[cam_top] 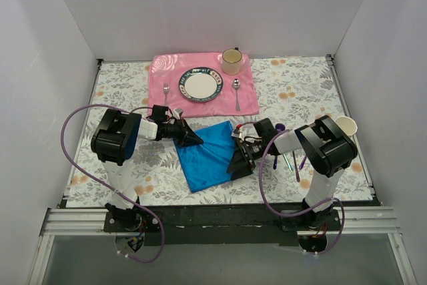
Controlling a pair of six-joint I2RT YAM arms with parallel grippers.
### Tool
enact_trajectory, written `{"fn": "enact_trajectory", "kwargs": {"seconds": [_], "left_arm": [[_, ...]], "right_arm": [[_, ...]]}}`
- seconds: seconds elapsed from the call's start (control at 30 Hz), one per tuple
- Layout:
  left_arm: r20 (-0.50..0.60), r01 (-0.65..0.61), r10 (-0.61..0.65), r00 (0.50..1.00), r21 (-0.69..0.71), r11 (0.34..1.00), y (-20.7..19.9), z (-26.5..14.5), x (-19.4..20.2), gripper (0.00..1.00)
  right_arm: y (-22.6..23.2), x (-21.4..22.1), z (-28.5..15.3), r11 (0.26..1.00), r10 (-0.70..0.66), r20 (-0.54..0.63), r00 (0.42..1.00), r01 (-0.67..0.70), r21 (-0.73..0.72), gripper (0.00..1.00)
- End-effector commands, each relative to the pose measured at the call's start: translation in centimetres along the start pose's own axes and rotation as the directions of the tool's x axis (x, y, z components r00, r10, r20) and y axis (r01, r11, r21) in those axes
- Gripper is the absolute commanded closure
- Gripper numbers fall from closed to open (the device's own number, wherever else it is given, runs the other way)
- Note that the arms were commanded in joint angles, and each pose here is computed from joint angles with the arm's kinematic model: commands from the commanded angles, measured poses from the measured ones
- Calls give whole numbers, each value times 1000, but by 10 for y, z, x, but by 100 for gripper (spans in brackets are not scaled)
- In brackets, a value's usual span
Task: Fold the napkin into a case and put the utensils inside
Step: Smooth out the square-folded napkin at the center of the board.
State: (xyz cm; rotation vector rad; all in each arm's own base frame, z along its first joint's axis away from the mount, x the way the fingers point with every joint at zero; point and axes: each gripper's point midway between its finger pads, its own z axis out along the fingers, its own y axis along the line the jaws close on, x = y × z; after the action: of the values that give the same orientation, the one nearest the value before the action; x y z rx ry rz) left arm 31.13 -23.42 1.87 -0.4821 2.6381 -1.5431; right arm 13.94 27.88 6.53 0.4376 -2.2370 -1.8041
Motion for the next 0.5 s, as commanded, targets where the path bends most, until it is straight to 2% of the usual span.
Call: {"fn": "enact_trajectory", "kwargs": {"seconds": [0.0,0.1,0.2,0.23,0.27,0.3,0.33,0.37,0.43,0.47], "left_arm": [[44,3,0,999,-77,997,23,1,-10,100],[14,-55,55,998,14,998,-2,0,-5,100],[-2,-183,187,982,186,965,-56,-13,7,99],[1,-245,252,968,245,938,-74,-18,13,95],[15,-279,286,958,273,920,-89,-25,17,86],[13,-288,297,955,293,912,-96,-29,19,80],[14,-306,318,948,318,898,-103,-32,21,76],[12,-312,326,945,329,891,-107,-34,24,70],[10,-311,329,944,358,880,-114,-37,28,65],[-17,-297,327,945,372,879,-110,-38,35,58]], "right_arm": [[14,-2,-4,1000,-17,1,1000,17,15,1],[57,-20,-3,986,-164,12,986,164,-18,1],[84,-44,-7,963,-269,48,962,270,-3,7],[82,-50,-10,961,-276,63,959,275,31,13],[80,-54,-11,958,-283,66,957,280,56,17],[67,-53,-11,957,-281,48,958,276,92,23],[61,-63,-13,948,-296,61,953,285,145,34],[54,-65,-14,947,-286,59,956,273,168,40],[33,-68,-13,951,-241,53,969,225,211,52],[26,-69,-13,952,-224,50,973,207,226,53]]}}
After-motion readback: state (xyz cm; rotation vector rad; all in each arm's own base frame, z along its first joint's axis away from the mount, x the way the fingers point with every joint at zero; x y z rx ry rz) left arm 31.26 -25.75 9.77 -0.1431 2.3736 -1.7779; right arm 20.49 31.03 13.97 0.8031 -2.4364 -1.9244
